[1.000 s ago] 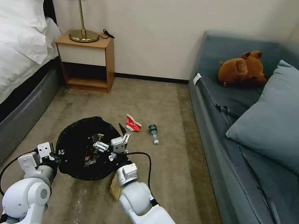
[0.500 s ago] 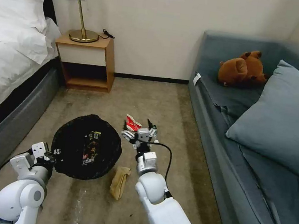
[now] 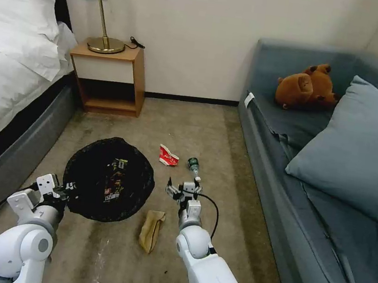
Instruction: Pick up the trash bin, then pick up the garbage on the floor and place it into the trash bin.
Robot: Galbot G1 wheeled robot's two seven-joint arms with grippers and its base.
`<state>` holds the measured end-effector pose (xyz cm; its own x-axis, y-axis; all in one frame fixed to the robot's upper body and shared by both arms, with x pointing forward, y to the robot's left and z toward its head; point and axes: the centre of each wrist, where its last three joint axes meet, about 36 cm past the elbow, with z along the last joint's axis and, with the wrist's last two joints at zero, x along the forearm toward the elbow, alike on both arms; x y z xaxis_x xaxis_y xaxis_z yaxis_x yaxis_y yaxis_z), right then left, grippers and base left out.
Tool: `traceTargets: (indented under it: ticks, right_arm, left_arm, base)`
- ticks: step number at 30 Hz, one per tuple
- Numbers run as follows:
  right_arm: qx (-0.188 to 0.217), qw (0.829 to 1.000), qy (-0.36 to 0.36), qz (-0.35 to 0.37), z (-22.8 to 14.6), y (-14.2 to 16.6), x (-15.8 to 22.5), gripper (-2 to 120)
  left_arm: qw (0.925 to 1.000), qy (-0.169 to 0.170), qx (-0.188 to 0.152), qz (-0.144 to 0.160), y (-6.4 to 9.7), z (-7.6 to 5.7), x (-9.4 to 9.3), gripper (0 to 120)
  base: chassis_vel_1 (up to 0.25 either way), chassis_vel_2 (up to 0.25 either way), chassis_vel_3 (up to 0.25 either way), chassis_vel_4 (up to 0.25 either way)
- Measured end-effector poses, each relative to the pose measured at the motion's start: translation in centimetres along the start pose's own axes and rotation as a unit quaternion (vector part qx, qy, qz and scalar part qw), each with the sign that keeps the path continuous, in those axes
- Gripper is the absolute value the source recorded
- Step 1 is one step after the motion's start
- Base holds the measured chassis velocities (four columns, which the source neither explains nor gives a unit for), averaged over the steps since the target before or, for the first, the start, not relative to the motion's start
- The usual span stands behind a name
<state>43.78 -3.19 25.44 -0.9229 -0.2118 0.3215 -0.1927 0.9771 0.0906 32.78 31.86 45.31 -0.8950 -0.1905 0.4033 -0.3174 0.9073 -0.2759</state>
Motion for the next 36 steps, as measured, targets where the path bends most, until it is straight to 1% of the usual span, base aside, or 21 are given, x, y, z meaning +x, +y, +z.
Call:
traceTargets:
  ticks: [3, 4, 9, 12, 13, 14, 17, 20, 27, 31, 33, 34, 36]
  right_arm:
    - [0.011, 1.0, 0.021, -0.007, 2.9, 0.1, -0.1, 100]
    - [0.011, 1.0, 0.021, -0.007, 2.9, 0.1, -0.1, 100]
    - [0.024, 0.999, 0.038, -0.019, 5.5, -0.2, 0.1, 100]
    - [0.024, 0.998, 0.041, -0.03, 5.8, 0.0, 0.4, 100]
    - [0.024, 0.997, 0.045, -0.057, 6.4, 0.5, 1.0, 100]
    - [0.024, 0.996, 0.045, -0.067, 6.6, 0.7, 1.2, 100]
    - [0.024, 0.996, 0.048, -0.077, 6.9, 1.0, 1.5, 100]
    - [0.036, 0.992, 0.058, -0.106, 7.8, 2.0, 2.2, 100]
    - [0.059, 0.987, 0.073, -0.129, 7.8, 3.1, 2.0, 100]
    - [0.071, 0.985, 0.069, -0.139, 7.5, 3.6, 1.7, 100]
    - [0.089, 0.984, 0.046, -0.151, 7.0, 3.6, 1.1, 100]
    - [0.089, 0.984, 0.046, -0.151, 7.0, 3.6, 1.1, 100]
    - [0.107, 0.982, 0.01, -0.152, 5.9, 2.9, 0.2, 100]
  left_arm:
    - [1.0, -0.004, 0.001, 0.001, -0.2, -0.1, 0.1, 1]
    - [1.0, -0.004, 0.001, 0.001, -0.2, -0.1, 0.1, 1]
    - [0.9999, -0.01, 0.0, 0.005, -0.6, -0.3, 0.4, 1]
    - [0.9999, -0.01, -0.002, 0.004, -0.7, -0.3, 0.5, 1]
    - [0.9999, -0.01, -0.006, 0.002, -0.7, -0.2, 0.5, 1]
    - [0.9999, -0.01, -0.006, 0.002, -0.8, -0.2, 0.5, 1]
    - [0.9999, -0.01, -0.007, 0.002, -0.8, -0.1, 0.5, 1]
    - [0.9999, -0.012, -0.01, 0.003, -1.0, -0.2, 0.6, 1]
    - [0.9999, -0.011, -0.013, 0.0, -0.9, 0.0, 1.2, 1]
    - [0.9999, -0.01, -0.014, -0.002, -0.8, 0.2, 1.4, 1]
    - [0.9998, -0.01, -0.015, -0.004, -0.8, 0.3, 1.5, 1]
    - [0.9998, -0.01, -0.015, -0.004, -0.8, 0.3, 1.5, 1]
    - [0.9998, -0.01, -0.015, -0.004, -0.8, 0.4, 1.5, 1]
  base:
    - [0.0, 0.0, 0.0, 0.0]
    - [0.0, 0.0, 0.0, 0.0]
    - [0.0, 0.0, 0.0, 0.0]
    - [0.0, 0.0, 0.0, 0.0]
    - [0.0, 0.0, 0.0, 0.0]
    - [0.0, 0.0, 0.0, 0.0]
    - [0.0, 0.0, 0.0, 0.0]
    - [0.0, 0.0, 0.0, 0.0]
    - [0.0, 0.0, 0.0, 0.0]
    - [0.0, 0.0, 0.0, 0.0]
    - [0.0, 0.0, 0.0, 0.0]
    - [0.0, 0.0, 0.0, 0.0]
    - [0.0, 0.0, 0.0, 0.0]
